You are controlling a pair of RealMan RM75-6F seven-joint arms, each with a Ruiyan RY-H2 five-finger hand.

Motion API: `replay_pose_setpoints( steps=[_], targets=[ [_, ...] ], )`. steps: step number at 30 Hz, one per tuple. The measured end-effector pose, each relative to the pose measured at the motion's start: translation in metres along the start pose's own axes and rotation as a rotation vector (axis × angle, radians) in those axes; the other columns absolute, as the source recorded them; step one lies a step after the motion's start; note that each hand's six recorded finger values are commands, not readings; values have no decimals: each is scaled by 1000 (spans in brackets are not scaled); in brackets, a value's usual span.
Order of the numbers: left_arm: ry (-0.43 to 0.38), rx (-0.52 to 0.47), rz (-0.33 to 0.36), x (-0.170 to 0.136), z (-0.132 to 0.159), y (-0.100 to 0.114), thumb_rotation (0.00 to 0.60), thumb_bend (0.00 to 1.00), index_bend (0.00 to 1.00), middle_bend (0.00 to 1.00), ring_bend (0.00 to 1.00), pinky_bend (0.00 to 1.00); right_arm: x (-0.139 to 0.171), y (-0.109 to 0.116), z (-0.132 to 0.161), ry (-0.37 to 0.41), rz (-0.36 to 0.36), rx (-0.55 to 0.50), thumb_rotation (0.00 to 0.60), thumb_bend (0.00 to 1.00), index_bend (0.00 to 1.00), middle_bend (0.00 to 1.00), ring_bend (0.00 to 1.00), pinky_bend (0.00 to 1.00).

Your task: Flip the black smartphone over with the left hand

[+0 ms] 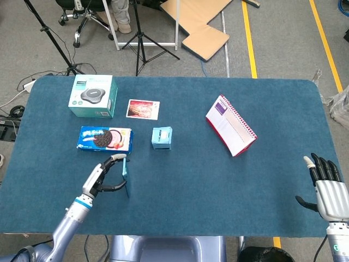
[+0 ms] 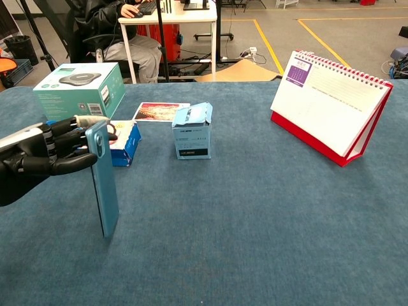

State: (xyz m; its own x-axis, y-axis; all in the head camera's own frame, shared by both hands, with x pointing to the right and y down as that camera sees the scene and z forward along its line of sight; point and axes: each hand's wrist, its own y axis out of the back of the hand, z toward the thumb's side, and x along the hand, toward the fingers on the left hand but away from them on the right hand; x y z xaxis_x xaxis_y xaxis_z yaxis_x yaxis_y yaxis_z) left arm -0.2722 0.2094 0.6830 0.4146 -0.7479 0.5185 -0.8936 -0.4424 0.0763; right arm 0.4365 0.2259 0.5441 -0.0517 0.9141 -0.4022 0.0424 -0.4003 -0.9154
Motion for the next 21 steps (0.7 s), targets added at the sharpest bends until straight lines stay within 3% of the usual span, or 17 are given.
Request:
replay_pose_setpoints(
  steps=[10, 14, 21],
  targets=[
    [28, -63, -8, -11, -34, 14, 600, 202, 280, 284, 0, 0, 0, 0, 1, 3, -1, 0, 600, 0, 89, 0, 0, 0],
    [29, -56, 3, -15, -38, 21, 600, 11, 280, 264, 0, 0, 0, -1, 1, 4, 0, -3, 600, 0, 89, 0, 0, 0],
    [5, 5, 59, -22, -35, 45, 600, 0, 278, 257, 0, 0, 0, 0, 1, 7, 0, -5, 600, 0, 89, 0, 0, 0]
  ],
)
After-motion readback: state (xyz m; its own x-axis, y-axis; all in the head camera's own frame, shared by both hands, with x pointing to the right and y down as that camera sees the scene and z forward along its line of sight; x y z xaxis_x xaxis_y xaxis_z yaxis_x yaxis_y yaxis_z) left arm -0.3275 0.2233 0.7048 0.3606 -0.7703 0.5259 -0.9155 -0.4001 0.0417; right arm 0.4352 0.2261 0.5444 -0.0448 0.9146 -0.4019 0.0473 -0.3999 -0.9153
